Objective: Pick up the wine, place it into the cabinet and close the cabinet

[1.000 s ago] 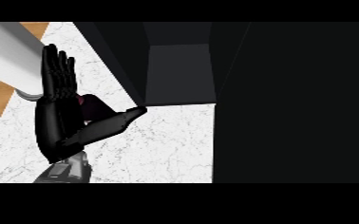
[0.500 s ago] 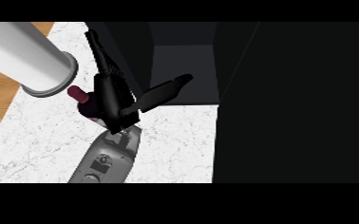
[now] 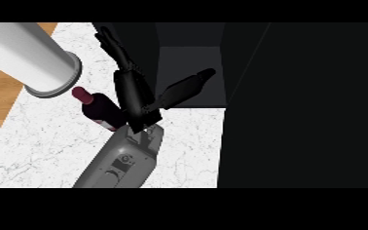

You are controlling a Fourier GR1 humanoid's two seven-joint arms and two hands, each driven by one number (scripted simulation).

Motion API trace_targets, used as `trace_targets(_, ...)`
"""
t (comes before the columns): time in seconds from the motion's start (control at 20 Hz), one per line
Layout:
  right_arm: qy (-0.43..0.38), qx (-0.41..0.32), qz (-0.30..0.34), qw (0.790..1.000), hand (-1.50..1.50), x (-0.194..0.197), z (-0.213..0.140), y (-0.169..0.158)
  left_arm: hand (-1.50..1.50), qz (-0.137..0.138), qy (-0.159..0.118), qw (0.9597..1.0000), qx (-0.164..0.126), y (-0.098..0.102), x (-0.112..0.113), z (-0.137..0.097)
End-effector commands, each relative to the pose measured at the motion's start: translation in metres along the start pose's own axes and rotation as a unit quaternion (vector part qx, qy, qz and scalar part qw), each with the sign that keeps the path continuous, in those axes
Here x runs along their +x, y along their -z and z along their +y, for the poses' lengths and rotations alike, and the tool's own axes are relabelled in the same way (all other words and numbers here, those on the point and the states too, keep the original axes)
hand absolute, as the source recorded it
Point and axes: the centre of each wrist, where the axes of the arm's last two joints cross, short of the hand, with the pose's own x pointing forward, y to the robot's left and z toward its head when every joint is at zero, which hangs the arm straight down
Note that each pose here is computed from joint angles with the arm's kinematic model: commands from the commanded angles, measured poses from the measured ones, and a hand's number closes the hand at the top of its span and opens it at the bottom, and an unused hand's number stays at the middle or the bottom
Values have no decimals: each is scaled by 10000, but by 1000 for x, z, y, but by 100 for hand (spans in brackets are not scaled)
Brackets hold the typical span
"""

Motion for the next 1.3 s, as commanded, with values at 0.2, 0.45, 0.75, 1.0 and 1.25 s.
trace_targets(0.2,-40,-15,-172,9998,-150,26,5,1,-150,-123,-144,9997,143,8,26,-6)
trace_targets(0.45,-89,-99,-184,9997,-150,26,5,4,-150,-79,0,9994,347,-8,30,6)
trace_targets(0.75,-112,-47,-164,9998,-150,39,12,-2,-150,-56,143,9980,610,2,41,25)
trace_targets(1.0,-105,-213,-221,9995,-150,45,9,-3,-150,-70,294,9970,710,1,53,43)
trace_targets(1.25,-121,-168,-202,9996,-150,40,7,-9,-150,130,182,9962,847,-1,57,69)
